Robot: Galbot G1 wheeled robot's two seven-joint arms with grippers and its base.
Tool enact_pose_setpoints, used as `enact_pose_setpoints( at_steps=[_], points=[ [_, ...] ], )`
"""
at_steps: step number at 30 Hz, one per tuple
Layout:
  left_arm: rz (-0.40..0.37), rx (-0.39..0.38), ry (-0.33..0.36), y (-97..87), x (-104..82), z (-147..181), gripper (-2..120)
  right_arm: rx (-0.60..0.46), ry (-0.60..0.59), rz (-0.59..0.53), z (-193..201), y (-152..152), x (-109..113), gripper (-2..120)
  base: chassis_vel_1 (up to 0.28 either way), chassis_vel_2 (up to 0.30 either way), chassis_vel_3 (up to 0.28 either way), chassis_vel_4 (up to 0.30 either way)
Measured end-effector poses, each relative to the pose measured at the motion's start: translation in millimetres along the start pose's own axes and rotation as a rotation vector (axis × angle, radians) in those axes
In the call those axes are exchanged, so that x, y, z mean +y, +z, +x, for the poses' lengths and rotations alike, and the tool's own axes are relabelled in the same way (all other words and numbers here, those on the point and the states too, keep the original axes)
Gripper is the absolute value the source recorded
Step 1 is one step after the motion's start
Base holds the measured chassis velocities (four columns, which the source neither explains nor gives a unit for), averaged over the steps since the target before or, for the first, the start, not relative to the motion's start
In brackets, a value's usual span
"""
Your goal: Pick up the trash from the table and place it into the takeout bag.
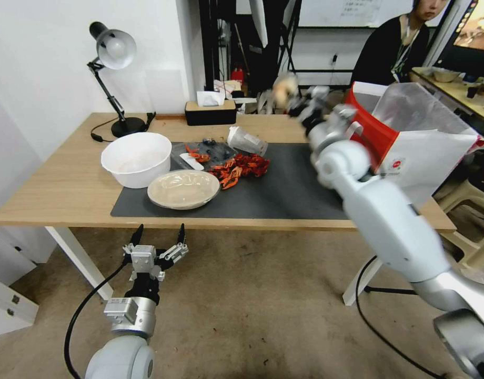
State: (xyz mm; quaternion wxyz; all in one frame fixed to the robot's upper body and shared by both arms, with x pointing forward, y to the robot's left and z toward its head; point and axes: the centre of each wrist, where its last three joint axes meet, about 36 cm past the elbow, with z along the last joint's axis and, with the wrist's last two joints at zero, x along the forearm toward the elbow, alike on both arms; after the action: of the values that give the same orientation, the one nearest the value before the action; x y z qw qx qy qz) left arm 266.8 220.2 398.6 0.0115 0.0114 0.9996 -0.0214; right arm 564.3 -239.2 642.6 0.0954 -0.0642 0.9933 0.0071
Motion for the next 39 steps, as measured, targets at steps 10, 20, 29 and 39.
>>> enact_pose_setpoints(
  at_steps=[10, 20, 29, 39],
  points=[
    [-0.001, -0.001, 0.012, 0.2, -6.1, -0.7, 100, 0.142, 0.297, 0.239, 41.6, -38.3, -54.5, 2, 0.0, 0.0, 0.0, 0.0],
    [-0.001, 0.0, 0.022, 0.3, -8.6, -0.7, 100, 0.232, 0.324, 0.264, 65.1, -23.4, -59.9, 10, 0.0, 0.0, 0.0, 0.0],
    [-0.002, 0.0, 0.024, 0.0, -8.4, -0.5, 100, 0.23, 0.336, 0.261, 66.7, -27.4, -63.0, 41, 0.0, 0.0, 0.0, 0.0],
    [-0.004, -0.001, 0.026, -0.3, -8.1, -0.4, 100, -0.071, 0.056, -0.065, 77.6, -32.9, -62.6, 82, 0.0, 0.0, 0.0, 0.0]
  ],
)
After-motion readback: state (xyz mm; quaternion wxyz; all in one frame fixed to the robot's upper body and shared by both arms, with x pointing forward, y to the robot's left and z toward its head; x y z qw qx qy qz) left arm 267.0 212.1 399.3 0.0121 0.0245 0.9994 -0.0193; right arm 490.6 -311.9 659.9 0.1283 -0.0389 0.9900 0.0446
